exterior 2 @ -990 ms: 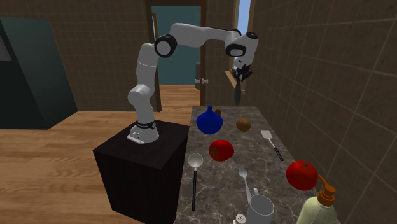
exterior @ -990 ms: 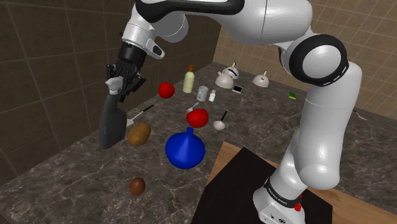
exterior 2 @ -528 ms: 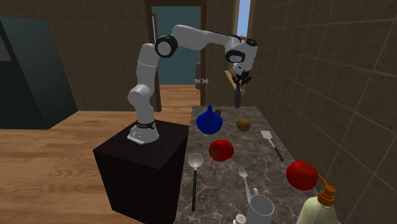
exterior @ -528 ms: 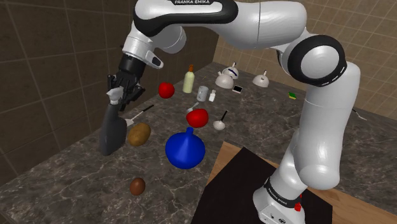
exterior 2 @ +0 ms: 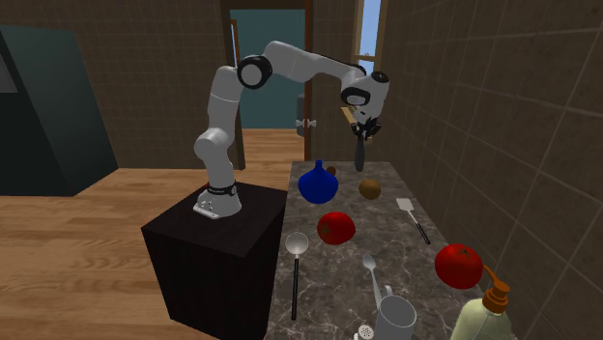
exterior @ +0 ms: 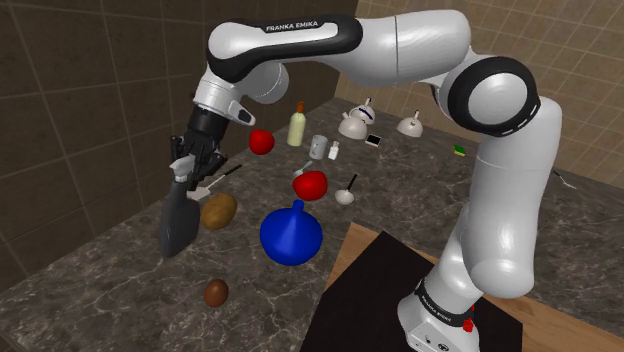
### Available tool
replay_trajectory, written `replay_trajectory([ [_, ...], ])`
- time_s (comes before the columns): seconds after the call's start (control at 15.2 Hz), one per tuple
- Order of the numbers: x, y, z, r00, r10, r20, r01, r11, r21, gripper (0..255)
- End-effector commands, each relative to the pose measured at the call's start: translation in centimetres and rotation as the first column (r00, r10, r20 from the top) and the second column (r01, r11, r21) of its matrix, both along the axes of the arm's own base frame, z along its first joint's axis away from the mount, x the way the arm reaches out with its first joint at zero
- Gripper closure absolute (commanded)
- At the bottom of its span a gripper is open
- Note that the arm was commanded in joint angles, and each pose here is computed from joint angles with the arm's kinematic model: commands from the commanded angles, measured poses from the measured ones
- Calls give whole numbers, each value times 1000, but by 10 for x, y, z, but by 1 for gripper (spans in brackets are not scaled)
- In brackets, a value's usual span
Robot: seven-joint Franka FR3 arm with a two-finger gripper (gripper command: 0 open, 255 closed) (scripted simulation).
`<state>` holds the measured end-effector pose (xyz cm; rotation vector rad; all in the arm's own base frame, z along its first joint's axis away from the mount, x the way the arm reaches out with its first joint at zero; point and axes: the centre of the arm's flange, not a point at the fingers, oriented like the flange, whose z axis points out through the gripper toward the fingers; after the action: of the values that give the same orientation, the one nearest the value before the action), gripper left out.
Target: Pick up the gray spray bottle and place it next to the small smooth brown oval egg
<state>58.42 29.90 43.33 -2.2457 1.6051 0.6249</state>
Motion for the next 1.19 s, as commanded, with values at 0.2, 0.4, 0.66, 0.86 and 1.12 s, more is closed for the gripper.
replay_trajectory([
  [0.2, 0, 0, -26, 1000, 0, 1, 0, 1000, 0, 255],
  [0.4, 0, 0, -42, 1000, 0, 1, 0, 1000, 0, 255],
  [0.66, 0, 0, -63, 1000, 0, 1, 0, 1000, 0, 255],
  [0.86, 0, 0, -79, 1000, 0, 1, 0, 1000, 0, 255],
  [1.12, 0, 0, -100, 1000, 0, 1, 0, 1000, 0, 255],
])
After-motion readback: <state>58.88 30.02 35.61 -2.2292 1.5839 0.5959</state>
